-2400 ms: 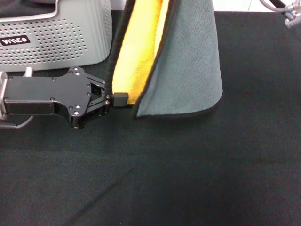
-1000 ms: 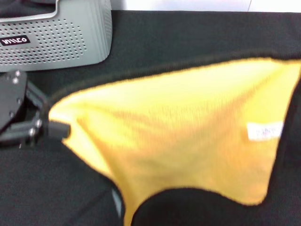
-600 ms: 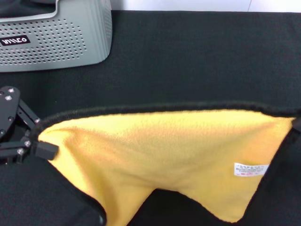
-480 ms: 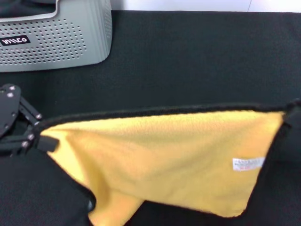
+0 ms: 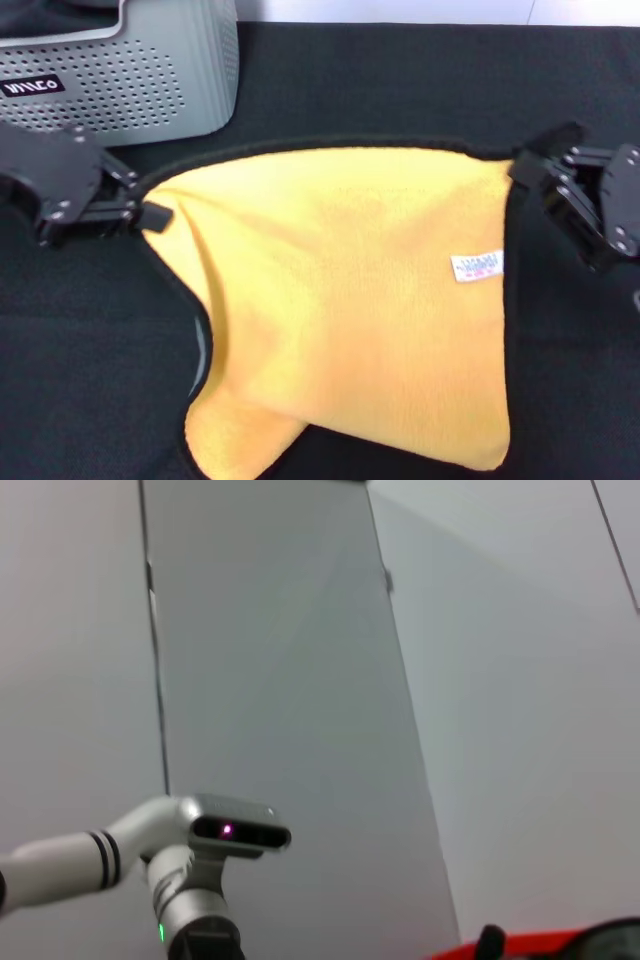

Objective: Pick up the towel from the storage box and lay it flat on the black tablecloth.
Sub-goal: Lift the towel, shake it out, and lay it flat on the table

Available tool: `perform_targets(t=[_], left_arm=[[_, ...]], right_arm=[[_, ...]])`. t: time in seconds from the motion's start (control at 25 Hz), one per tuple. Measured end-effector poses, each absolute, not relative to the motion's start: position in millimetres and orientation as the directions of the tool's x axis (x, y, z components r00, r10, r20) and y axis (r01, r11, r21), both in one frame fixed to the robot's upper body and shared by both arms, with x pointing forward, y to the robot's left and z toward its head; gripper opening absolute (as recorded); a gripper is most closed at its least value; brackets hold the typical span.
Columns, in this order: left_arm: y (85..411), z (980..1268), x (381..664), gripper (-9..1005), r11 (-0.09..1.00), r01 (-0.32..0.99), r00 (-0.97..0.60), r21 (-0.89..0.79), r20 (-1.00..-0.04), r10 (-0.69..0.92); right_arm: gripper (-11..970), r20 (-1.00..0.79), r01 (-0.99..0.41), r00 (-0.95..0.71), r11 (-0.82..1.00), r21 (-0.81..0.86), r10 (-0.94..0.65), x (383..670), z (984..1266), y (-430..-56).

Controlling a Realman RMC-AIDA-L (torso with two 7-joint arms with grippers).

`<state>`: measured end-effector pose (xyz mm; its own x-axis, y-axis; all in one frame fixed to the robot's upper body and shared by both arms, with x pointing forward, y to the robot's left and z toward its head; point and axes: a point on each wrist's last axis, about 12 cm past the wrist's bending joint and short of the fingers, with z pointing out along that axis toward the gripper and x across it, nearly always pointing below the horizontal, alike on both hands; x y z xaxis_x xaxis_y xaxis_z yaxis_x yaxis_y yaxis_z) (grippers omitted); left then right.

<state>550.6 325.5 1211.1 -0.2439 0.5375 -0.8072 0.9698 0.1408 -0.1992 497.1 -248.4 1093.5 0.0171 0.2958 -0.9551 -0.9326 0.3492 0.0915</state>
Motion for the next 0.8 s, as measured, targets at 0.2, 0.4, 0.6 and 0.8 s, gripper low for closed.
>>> perform_targets(t=[0.2, 0.4, 0.6, 0.8], left_arm=[[313, 1207, 569, 18, 0.195, 0.970, -0.235, -0.147, -0.779, 0.581], [310, 1209, 583, 18, 0.261, 0.962, -0.224, -0.084, -0.789, 0.572], [304, 1208, 594, 18, 0.309, 0.950, -0.217, -0.035, -0.788, 0.577], [294, 1199, 602, 18, 0.299, 0.954, -0.223, -0.031, -0.739, 0.636]], right_arm=[[78, -0.967, -0.915, 0.033, 0.396, 0.073, 0.254, 510, 1093, -249], [80, -0.970, -0.891, 0.069, 0.452, 0.044, 0.231, 518, 1096, -257], [82, -0.974, -0.877, 0.084, 0.480, 0.028, 0.210, 528, 1100, -261], [84, -0.980, -0.874, 0.066, 0.484, 0.034, 0.187, 541, 1101, -254]])
